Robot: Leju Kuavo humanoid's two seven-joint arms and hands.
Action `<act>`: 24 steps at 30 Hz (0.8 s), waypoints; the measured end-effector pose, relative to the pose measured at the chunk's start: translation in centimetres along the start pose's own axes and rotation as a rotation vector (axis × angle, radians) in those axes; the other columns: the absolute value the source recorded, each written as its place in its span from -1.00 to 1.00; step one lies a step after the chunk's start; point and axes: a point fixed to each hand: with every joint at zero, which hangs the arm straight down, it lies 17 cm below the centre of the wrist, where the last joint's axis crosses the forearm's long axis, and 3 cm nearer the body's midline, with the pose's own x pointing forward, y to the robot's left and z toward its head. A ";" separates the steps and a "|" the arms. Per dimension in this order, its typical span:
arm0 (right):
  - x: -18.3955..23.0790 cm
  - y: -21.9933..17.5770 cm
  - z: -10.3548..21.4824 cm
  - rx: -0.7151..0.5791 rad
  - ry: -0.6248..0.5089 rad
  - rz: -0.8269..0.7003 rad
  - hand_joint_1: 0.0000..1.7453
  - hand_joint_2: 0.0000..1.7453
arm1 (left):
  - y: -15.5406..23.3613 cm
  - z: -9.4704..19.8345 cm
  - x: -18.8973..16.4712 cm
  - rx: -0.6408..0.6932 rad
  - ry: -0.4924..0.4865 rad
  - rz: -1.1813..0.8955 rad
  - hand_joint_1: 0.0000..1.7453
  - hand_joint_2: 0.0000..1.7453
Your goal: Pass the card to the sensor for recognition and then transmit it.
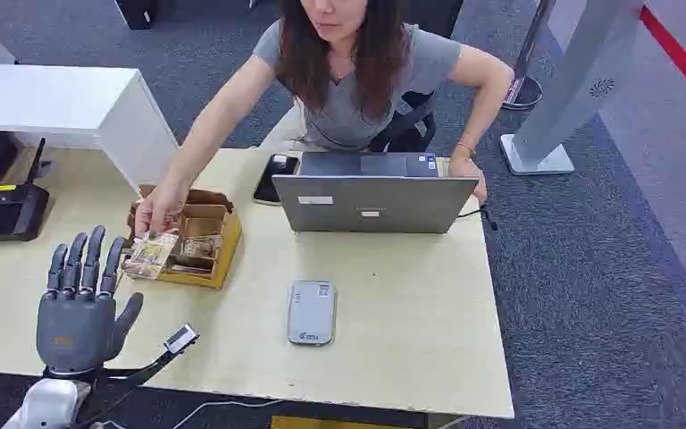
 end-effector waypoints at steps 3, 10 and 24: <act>0.1 0.0 0.0 0.000 -0.003 0.006 -1.00 -1.00 | -0.1 0.1 0.7 0.001 -0.024 0.009 -1.00 1.00; 0.2 0.0 0.0 -0.002 -0.010 0.015 -1.00 -1.00 | -0.5 0.0 0.4 0.000 -0.017 0.010 -1.00 1.00; 0.4 0.0 0.0 0.000 -0.018 0.025 -1.00 -1.00 | -1.8 0.1 -0.7 -0.016 0.015 0.002 -1.00 1.00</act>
